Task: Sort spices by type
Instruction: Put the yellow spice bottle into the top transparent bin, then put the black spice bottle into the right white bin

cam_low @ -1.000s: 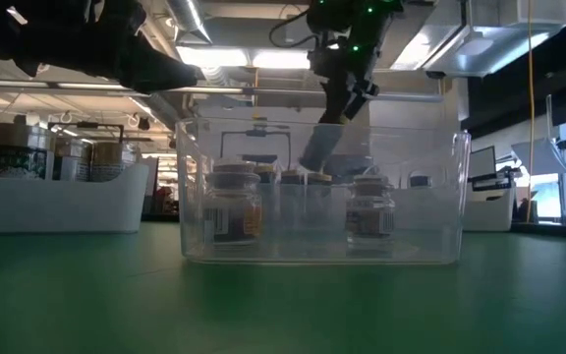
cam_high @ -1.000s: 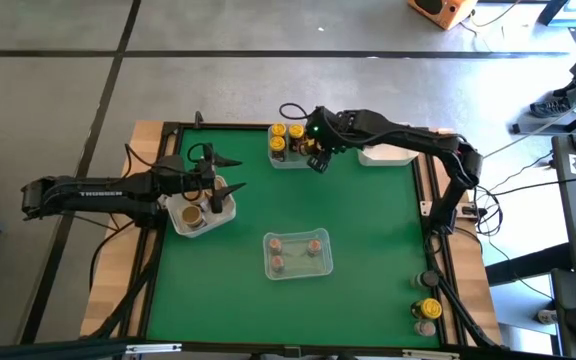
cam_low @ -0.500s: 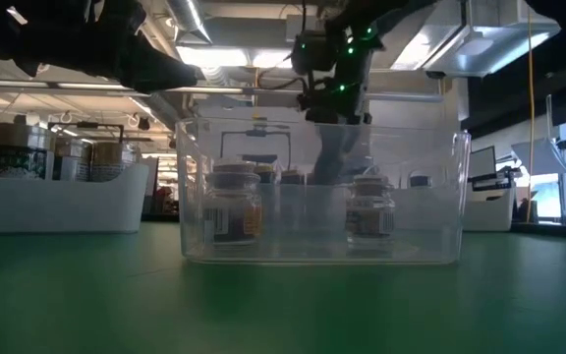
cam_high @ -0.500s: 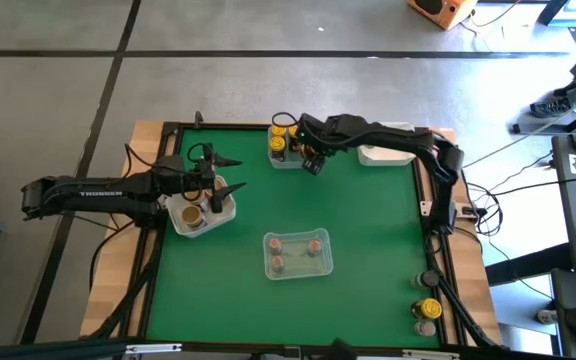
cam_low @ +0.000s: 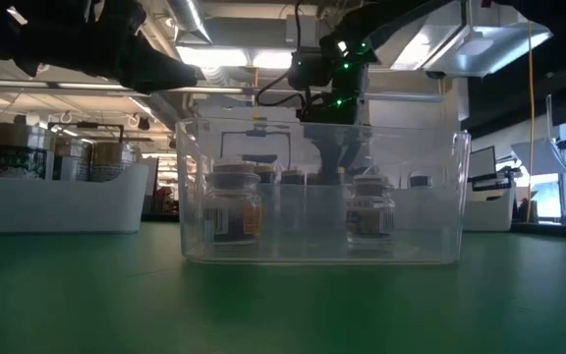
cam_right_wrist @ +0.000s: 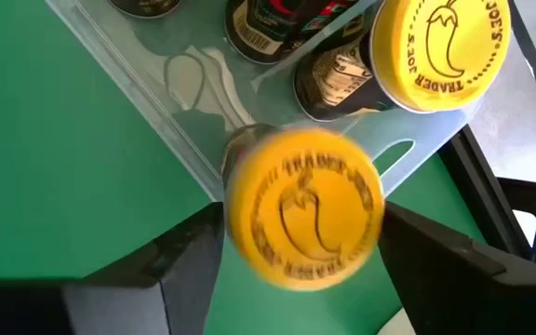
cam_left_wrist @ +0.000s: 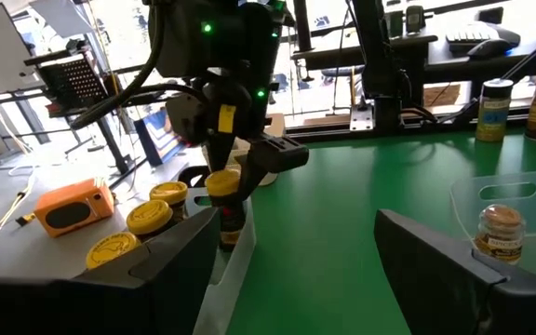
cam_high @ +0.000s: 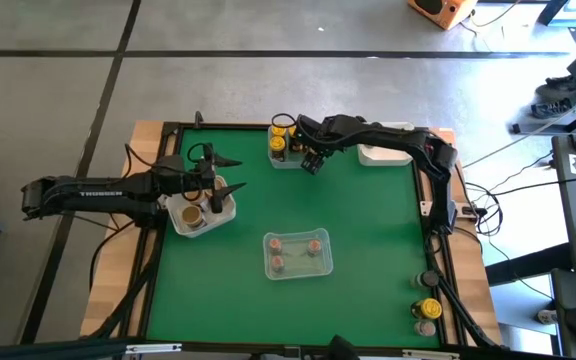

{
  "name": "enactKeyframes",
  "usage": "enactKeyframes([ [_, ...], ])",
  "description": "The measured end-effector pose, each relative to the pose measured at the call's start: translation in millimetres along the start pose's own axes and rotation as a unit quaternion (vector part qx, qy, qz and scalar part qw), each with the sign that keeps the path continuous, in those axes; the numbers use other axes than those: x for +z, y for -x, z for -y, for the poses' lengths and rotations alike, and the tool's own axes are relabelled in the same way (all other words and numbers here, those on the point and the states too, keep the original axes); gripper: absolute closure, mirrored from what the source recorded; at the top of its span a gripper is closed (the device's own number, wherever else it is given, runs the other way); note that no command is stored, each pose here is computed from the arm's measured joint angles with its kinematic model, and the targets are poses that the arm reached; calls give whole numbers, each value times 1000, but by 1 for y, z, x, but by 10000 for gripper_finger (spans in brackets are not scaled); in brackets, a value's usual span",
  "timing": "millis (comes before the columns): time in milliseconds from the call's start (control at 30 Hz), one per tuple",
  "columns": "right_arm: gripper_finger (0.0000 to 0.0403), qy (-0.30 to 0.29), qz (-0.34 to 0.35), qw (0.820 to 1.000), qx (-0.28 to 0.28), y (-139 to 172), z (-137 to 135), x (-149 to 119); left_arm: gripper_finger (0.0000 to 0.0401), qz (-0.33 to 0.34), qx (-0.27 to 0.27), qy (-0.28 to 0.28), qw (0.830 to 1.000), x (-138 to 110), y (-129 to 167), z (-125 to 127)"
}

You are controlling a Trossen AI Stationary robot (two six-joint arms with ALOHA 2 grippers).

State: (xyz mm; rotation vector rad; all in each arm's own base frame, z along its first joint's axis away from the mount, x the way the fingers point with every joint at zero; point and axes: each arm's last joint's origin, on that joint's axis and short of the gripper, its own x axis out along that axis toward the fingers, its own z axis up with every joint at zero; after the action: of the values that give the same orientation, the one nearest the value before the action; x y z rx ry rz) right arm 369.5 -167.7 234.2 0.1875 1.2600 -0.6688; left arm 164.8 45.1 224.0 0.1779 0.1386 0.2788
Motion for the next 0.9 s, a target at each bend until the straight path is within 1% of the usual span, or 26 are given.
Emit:
enactKeyframes([
  [233,96,-1,8,1000,1,0,0,2,116,0,0,1,1000,0,0,0],
  [333,75,6,8,1000,-18,5,-1,0,116,-1,0,1,1000,0,0,0],
  [400,63,9,14,999,-35,15,0,-2,116,-2,0,1,1000,0,0,0],
  [467,53,17,20,999,-41,28,-3,-6,116,-3,-1,1,1000,-1,0,0],
  [533,47,21,23,999,-37,41,-8,-10,116,-3,-1,1,1000,0,0,0],
  [667,43,10,22,999,-28,68,-20,-24,116,-3,0,1,1000,-1,0,0],
  [733,45,4,5,1000,-19,80,-29,-35,116,-3,-1,1,1000,-1,0,0],
  [800,48,13,-23,1000,-3,91,-39,-47,116,-3,-1,1,1000,-1,0,0],
  [900,51,20,-45,999,-7,105,-56,-64,116,-3,-1,1,1000,-1,0,0],
])
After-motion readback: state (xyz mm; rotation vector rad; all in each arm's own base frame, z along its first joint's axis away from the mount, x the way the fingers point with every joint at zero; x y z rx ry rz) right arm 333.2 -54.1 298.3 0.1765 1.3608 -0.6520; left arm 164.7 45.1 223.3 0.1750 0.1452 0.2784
